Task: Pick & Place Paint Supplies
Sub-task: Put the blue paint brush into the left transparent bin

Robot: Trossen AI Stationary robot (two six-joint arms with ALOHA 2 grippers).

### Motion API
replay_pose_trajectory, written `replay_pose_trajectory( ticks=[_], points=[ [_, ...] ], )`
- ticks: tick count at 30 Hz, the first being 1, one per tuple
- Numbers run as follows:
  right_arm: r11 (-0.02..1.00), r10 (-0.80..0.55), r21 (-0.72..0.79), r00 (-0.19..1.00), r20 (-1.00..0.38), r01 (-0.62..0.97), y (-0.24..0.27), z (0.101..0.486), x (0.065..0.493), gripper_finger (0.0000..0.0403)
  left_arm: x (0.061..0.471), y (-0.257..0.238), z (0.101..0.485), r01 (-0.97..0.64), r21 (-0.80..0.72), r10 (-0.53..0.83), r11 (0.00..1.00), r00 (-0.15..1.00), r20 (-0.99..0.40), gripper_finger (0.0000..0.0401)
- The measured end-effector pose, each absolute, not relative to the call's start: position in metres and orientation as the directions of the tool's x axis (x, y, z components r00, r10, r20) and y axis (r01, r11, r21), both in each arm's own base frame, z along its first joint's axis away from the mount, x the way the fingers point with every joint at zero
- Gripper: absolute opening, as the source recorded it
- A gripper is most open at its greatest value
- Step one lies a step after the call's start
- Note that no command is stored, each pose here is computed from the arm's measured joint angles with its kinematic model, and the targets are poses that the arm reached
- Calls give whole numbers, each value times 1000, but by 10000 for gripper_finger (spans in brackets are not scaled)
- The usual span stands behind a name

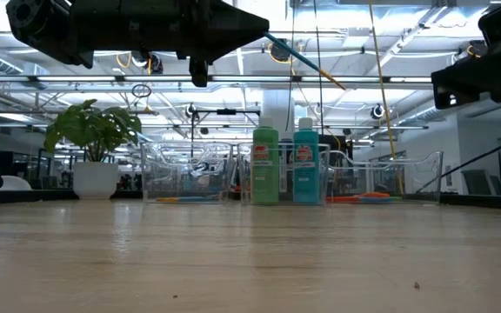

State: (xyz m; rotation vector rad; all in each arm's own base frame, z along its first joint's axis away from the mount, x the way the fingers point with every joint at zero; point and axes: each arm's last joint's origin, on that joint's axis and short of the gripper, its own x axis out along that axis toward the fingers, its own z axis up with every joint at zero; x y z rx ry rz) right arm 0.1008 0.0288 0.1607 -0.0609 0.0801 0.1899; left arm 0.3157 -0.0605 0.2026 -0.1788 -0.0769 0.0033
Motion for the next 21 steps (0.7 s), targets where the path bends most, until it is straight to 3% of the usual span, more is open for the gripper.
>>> replay_pose_trajectory(
  ticks=[3, 9, 13, 21],
  points=[
    [982, 179, -49, 981, -71, -183, 28, 162, 100, 63, 316, -60, 203, -8, -179, 22, 984, 997, 76, 10],
    [984, 176, -15, 982, -74, -177, 28, 162, 100, 35, 315, -56, 205, -81, -213, 99, 974, 992, 78, 28],
    [984, 174, -18, 982, -76, -176, 27, 161, 100, 26, 312, -51, 214, -101, -224, 127, 969, 986, 104, 10],
    [984, 174, -18, 982, -77, -176, 27, 161, 100, 22, 297, -33, 251, -140, -248, 192, 959, 961, 199, 11]
  ],
)
